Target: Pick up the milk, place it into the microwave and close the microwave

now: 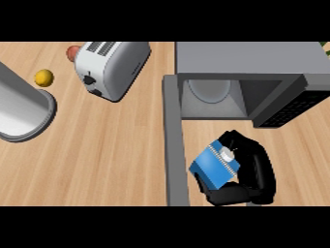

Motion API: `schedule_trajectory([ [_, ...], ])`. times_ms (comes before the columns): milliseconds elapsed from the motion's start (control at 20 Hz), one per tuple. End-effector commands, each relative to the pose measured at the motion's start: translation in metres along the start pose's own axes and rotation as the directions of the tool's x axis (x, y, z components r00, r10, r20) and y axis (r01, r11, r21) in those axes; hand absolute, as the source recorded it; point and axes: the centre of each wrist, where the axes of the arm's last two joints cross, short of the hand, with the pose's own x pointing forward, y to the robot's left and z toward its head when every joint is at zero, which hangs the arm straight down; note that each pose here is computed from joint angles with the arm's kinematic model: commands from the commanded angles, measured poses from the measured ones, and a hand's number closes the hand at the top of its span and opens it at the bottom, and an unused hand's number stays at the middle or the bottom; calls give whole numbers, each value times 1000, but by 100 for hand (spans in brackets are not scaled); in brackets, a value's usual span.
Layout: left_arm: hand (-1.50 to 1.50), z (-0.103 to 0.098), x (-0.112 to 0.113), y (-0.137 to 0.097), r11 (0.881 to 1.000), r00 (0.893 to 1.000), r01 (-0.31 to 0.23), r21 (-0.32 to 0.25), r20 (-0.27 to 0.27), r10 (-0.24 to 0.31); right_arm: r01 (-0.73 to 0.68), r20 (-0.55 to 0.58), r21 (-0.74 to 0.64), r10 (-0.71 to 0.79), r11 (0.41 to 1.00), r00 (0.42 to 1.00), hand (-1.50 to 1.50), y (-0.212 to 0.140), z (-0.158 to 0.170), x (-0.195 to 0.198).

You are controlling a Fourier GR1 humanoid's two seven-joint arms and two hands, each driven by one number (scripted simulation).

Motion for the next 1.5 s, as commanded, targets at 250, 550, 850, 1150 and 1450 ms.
schedule_trajectory([
  [250,-150,3,2,21,1000,1000,24,7,-11,-24,-160,23,-120,164,980,986,150,22,-73,3],
  [550,-150,-1,-9,17,1000,1000,10,9,-18,-10,-230,-69,-186,221,955,973,150,7,-108,-29],
  [850,-150,-8,-14,35,1000,999,19,-7,-26,-19,-242,-111,-222,222,944,969,150,-40,-116,-71],
  [1150,-150,-29,-13,36,1000,999,21,10,-32,-20,-272,-66,-168,265,947,962,150,-29,-153,-72],
  [1450,-150,-25,-21,54,1000,1000,2,-13,-31,-3,-333,4,-188,340,924,940,150,-39,-153,-87],
])
